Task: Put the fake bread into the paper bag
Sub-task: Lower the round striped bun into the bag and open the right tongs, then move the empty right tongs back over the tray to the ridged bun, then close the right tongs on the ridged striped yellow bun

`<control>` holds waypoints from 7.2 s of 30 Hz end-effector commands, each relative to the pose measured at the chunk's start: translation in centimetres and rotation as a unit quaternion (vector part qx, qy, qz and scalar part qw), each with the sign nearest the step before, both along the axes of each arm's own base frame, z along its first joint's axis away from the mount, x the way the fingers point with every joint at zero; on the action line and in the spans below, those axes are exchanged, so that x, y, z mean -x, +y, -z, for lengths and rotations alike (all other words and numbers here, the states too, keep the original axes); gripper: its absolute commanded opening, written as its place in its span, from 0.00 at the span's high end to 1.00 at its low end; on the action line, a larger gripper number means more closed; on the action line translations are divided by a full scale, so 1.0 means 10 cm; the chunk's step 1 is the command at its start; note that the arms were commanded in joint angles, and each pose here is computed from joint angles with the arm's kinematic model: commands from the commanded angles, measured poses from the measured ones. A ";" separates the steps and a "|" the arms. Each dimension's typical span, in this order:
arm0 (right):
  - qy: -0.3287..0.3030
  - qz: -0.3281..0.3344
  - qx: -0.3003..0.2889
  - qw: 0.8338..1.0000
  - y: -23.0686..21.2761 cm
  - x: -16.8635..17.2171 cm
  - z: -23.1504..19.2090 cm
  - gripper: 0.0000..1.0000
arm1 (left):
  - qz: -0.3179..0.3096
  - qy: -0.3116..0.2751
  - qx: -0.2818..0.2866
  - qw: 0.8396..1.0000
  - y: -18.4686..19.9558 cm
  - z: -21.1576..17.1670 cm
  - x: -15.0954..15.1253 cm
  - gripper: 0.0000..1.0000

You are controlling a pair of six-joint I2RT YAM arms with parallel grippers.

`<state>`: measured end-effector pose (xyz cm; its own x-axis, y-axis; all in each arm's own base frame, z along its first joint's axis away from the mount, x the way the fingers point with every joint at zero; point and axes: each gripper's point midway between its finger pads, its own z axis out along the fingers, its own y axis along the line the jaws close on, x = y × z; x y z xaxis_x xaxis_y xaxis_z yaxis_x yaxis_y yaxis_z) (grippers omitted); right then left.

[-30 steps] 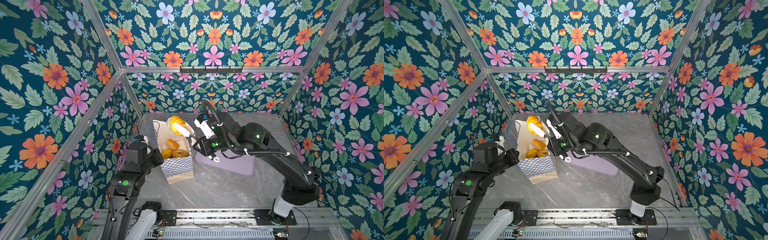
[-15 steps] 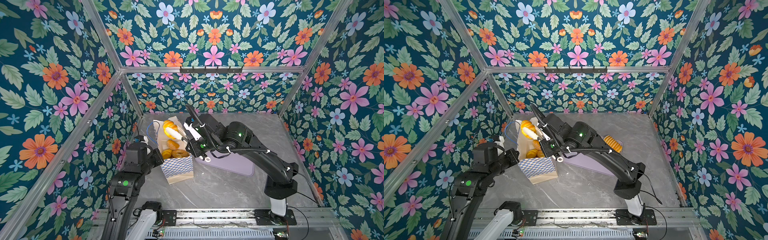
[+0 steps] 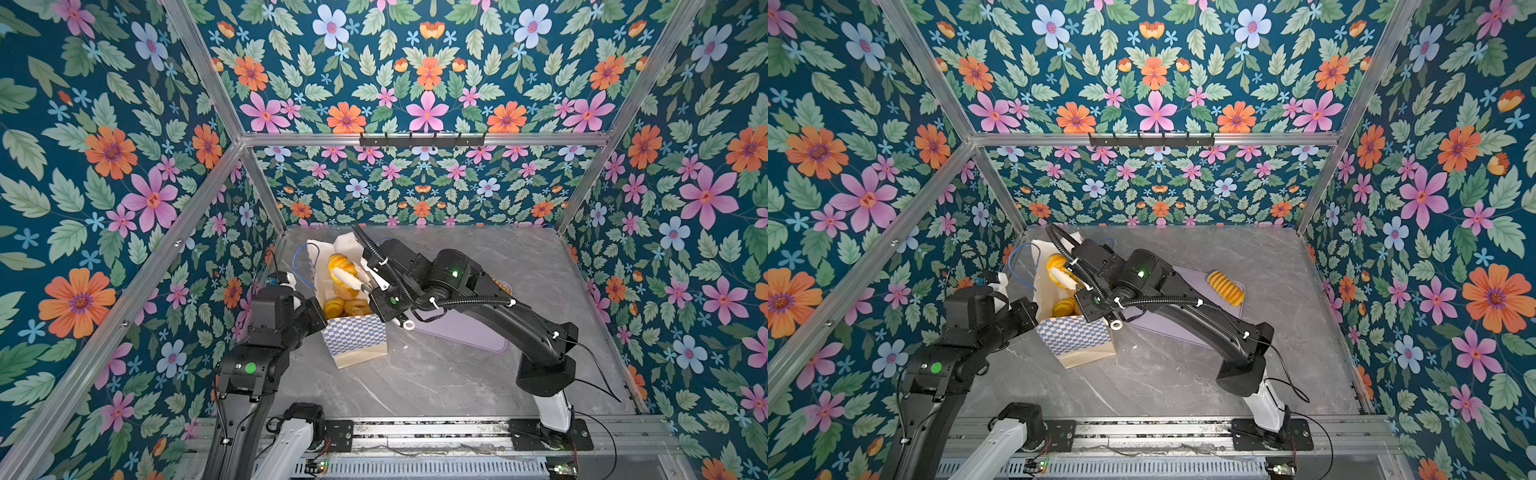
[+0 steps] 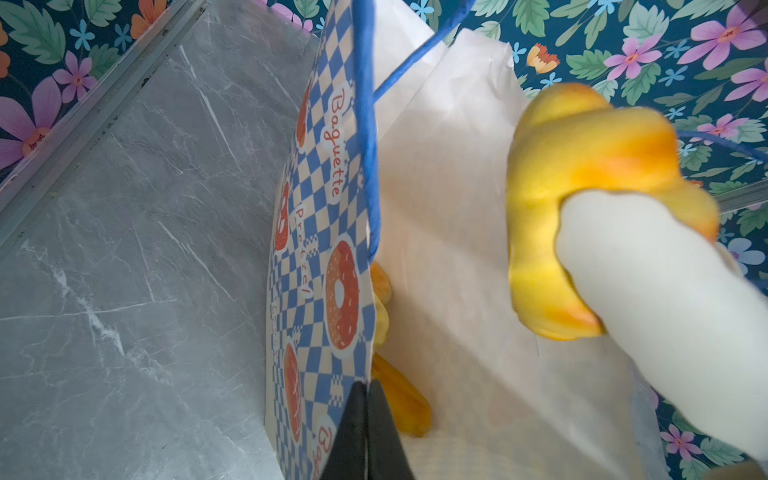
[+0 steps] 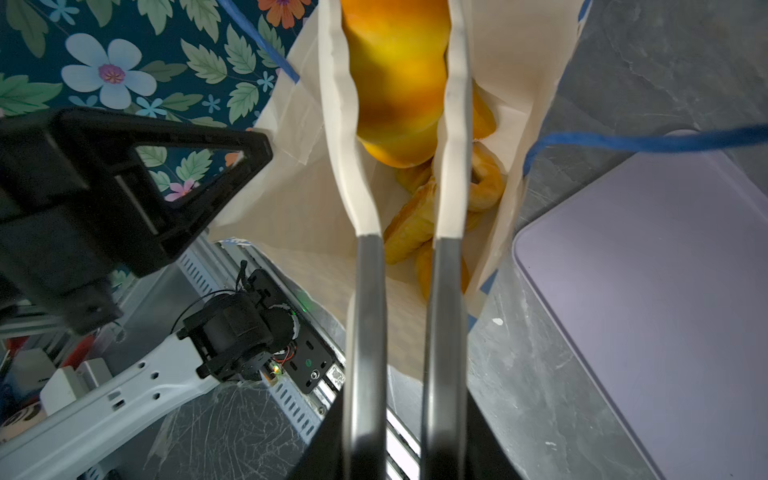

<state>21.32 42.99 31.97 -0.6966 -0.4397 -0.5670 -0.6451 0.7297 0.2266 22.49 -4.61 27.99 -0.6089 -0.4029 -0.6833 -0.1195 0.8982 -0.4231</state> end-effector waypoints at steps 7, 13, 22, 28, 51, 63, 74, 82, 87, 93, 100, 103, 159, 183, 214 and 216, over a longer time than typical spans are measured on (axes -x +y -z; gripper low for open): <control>-0.011 0.000 0.036 0.999 -0.04 -0.02 0.14 0.64 | -0.003 -0.001 0.001 1.000 0.00 0.00 -0.01 0.93; -0.011 -0.003 0.041 0.999 -0.03 0.00 0.16 0.62 | -0.004 -0.001 0.001 1.000 0.01 -0.01 0.00 0.93; -0.016 -0.004 0.038 0.999 -0.04 0.03 0.11 0.59 | -0.003 -0.002 0.001 1.000 0.01 0.00 0.01 0.93; -0.021 -0.002 0.035 0.999 -0.06 0.03 0.06 0.52 | -0.003 -0.001 0.001 1.000 0.01 0.00 0.01 0.93; -0.045 -0.002 0.002 0.999 -0.12 0.04 -0.24 0.49 | -0.004 -0.001 0.002 1.000 0.01 -0.02 0.00 0.93; -0.111 0.032 0.018 0.993 -0.47 -0.08 -0.51 0.49 | -0.001 0.000 0.002 1.000 0.00 -0.01 -0.01 0.94; -0.143 0.085 0.057 0.984 -0.98 -0.26 -0.54 0.48 | 0.001 -0.001 0.003 1.000 -0.01 -0.01 -0.02 0.93; -0.121 0.128 0.078 0.981 -1.41 -0.39 -0.33 0.49 | 0.001 -0.001 0.002 1.000 -0.01 -0.02 -0.02 0.93; -0.082 0.172 0.099 0.977 -1.83 -0.46 -0.07 0.48 | 0.000 -0.002 0.002 1.000 0.00 -0.02 -0.01 0.93; -0.010 0.230 0.146 0.962 -2.33 -0.54 0.42 0.48 | 0.001 -0.002 0.001 1.000 -0.01 -0.02 -0.01 0.93; 0.040 0.265 0.175 0.947 -2.70 -0.56 0.82 0.48 | 0.002 0.000 0.003 1.000 -0.02 0.00 -0.02 0.93; 0.063 0.277 0.179 0.942 -2.81 -0.58 0.98 0.48 | 0.002 -0.001 0.003 1.000 -0.02 -0.01 -0.02 0.93; 0.154 0.266 0.259 0.916 -3.40 -1.31 1.97 0.43 | 0.025 0.005 -0.004 1.000 -0.08 0.07 -0.08 0.93; 0.163 0.264 0.274 0.910 -3.42 -1.46 2.15 0.52 | 0.029 0.007 -0.003 1.000 -0.09 0.06 -0.08 0.93; 0.180 0.296 0.129 0.929 -3.09 -1.19 1.68 0.70 | 0.025 0.004 -0.001 1.000 -0.08 0.04 -0.07 0.93; 0.178 0.296 0.118 0.931 -3.08 -1.17 1.65 0.70 | 0.023 0.003 -0.001 1.000 -0.07 0.04 -0.07 0.93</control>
<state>33.11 11.64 14.88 -0.9844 -0.0224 -0.1743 -0.0394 0.9947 0.0945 23.03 -5.51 27.14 -0.6450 -0.3668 -0.6704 -0.0779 0.9043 -0.4198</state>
